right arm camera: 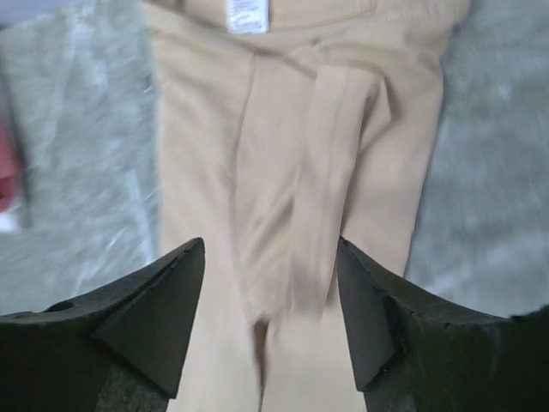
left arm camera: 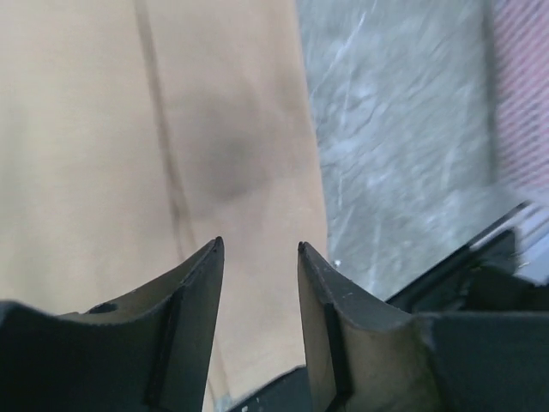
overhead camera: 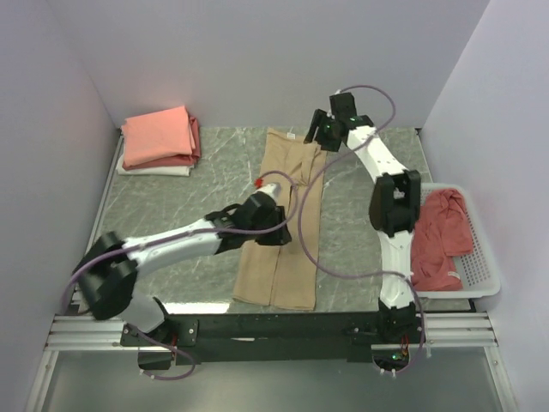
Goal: Fold and stack the t-shirts
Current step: Fold the tshirt
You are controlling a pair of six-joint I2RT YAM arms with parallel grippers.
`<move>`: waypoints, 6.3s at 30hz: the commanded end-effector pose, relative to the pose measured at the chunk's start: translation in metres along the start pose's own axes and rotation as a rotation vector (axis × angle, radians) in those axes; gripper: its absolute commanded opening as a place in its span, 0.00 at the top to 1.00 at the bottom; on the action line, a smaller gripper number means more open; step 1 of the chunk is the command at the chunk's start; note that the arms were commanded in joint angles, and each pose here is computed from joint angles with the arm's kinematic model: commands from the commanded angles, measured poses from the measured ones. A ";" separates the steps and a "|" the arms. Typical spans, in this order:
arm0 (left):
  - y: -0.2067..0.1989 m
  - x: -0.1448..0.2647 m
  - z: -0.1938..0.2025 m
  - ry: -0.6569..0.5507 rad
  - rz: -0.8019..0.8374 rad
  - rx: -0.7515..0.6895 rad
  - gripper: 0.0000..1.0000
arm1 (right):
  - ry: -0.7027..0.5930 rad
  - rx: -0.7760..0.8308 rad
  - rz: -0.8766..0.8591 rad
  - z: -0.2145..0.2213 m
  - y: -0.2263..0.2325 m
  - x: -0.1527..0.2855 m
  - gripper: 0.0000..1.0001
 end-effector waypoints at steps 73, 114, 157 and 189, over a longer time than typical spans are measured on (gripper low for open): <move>0.138 0.080 0.017 -0.205 -0.046 0.329 0.53 | 0.343 0.024 -0.212 0.439 0.168 0.200 0.75; 0.154 0.058 0.058 -0.035 -0.055 0.286 0.58 | 0.347 0.066 -0.147 0.449 0.148 0.217 1.00; 0.168 0.067 0.134 0.138 -0.174 0.229 0.98 | 0.278 -0.182 -0.025 0.424 -0.001 0.263 0.57; 0.171 0.084 0.147 0.148 -0.158 0.339 0.67 | 0.400 -0.210 -0.117 0.460 0.008 0.240 0.64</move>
Point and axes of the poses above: each gripper's point midway between its finger pads, its own x axis back along the fingers, its own y axis along the line the jaws close on, z = x × y, the point moved 2 cm from there along x, back along the fingers, and after that the axes turned 11 degrees about x, right-handed, at the moved point
